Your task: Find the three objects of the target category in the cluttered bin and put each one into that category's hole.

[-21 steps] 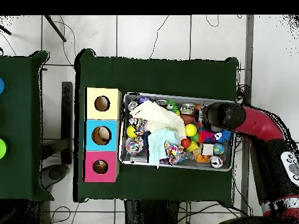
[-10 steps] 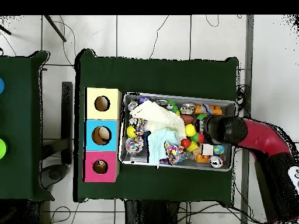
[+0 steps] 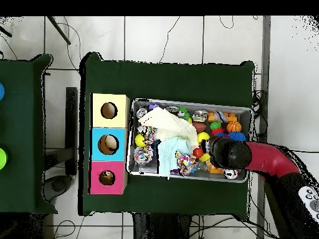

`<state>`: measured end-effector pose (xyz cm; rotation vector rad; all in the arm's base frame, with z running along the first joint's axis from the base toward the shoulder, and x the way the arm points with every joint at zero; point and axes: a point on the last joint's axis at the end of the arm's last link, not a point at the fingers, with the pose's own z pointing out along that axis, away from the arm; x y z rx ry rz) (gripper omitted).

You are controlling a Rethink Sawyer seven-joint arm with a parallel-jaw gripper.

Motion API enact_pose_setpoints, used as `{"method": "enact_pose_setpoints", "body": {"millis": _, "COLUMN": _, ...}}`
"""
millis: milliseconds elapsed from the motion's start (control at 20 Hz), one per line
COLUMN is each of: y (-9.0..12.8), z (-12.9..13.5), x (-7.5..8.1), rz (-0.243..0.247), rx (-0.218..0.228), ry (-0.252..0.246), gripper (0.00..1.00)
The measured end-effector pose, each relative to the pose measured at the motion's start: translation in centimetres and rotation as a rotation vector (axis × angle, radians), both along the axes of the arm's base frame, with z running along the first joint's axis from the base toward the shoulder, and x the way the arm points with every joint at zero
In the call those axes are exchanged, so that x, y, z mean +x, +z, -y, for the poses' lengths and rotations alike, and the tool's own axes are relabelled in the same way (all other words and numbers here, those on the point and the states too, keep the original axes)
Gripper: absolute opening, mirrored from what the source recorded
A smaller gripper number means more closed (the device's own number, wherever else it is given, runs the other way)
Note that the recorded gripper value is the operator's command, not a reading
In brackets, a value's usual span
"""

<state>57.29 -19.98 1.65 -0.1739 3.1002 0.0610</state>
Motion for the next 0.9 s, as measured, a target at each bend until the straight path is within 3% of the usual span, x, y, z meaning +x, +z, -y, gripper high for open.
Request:
{"method": "enact_pose_setpoints", "body": {"millis": 450, "y": -0.9, "z": 1.7, "x": -4.1, "rz": -0.034, "rx": 0.02, "ry": -0.024, "gripper": 1.0}}
{"method": "enact_pose_setpoints", "body": {"millis": 900, "y": -1.1, "z": 3.1, "x": -6.0, "rz": -0.052, "rx": 0.036, "ry": -0.059, "gripper": 1.0}}
